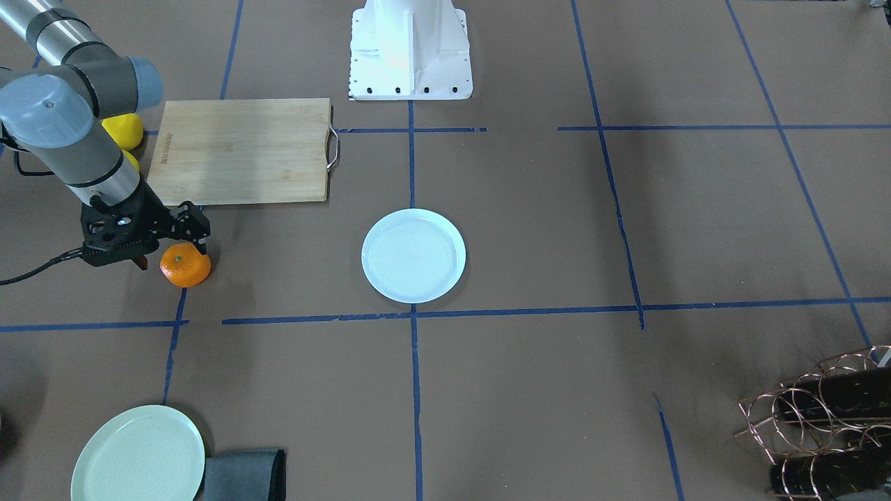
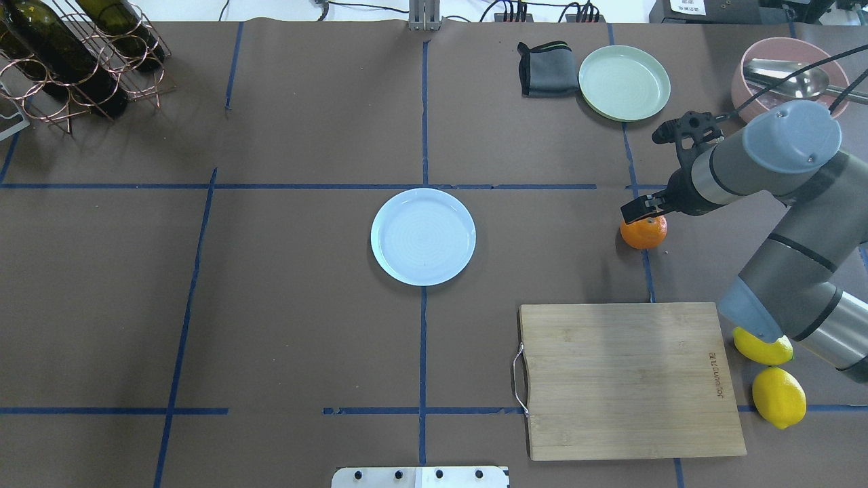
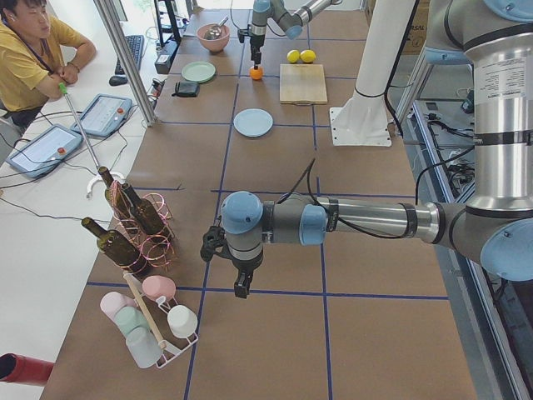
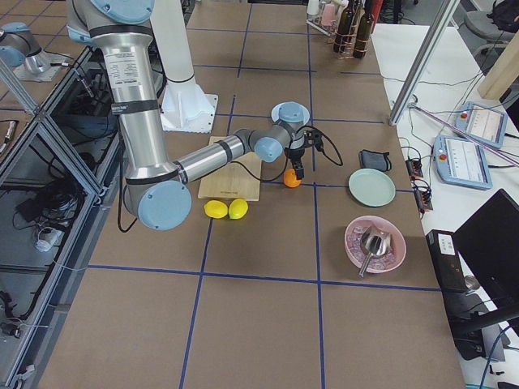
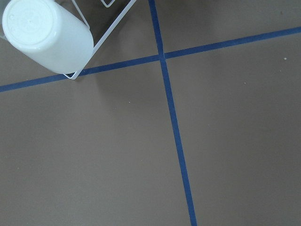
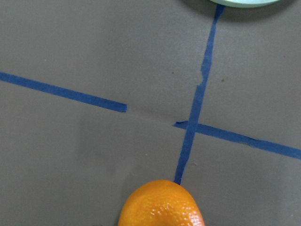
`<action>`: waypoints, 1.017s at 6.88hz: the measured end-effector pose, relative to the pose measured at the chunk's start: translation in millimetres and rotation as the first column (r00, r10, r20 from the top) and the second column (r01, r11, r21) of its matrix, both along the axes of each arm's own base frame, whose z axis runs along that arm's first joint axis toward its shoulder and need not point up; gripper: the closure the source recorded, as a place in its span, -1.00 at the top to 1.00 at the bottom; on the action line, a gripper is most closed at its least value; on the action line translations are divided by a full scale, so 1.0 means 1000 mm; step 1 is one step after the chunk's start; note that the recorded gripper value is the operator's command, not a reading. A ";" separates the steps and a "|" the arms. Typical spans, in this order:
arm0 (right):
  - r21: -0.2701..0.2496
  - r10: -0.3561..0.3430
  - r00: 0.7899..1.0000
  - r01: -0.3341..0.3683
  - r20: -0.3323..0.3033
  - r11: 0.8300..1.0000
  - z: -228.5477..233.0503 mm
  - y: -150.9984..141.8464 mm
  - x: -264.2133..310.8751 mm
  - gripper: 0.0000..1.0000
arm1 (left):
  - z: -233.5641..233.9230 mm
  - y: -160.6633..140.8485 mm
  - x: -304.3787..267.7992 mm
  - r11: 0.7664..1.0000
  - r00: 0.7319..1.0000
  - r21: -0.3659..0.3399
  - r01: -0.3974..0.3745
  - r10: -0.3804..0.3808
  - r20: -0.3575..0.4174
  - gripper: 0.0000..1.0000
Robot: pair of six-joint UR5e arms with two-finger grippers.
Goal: Pick orange to plate
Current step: 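Close the right gripper on the orange and lift it, then carry the orange with the right gripper over the white plate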
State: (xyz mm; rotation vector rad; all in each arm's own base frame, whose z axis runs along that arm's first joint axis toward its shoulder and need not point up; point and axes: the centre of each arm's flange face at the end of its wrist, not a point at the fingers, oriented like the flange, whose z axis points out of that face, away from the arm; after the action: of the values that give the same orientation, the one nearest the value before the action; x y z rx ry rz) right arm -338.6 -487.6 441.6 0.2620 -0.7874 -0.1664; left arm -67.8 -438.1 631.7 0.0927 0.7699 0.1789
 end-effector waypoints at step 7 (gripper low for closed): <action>0.003 -0.016 0.998 0.016 -0.068 1.000 0.021 -0.002 -0.048 -0.78 | -0.005 0.000 0.000 1.000 1.000 0.009 0.000 0.000 -0.001 1.00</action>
State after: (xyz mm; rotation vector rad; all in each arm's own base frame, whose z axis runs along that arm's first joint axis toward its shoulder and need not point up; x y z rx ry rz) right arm -387.0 -489.8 462.5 0.2517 -0.7217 -0.1911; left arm -67.8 -438.4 627.2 0.1015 0.7702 0.1822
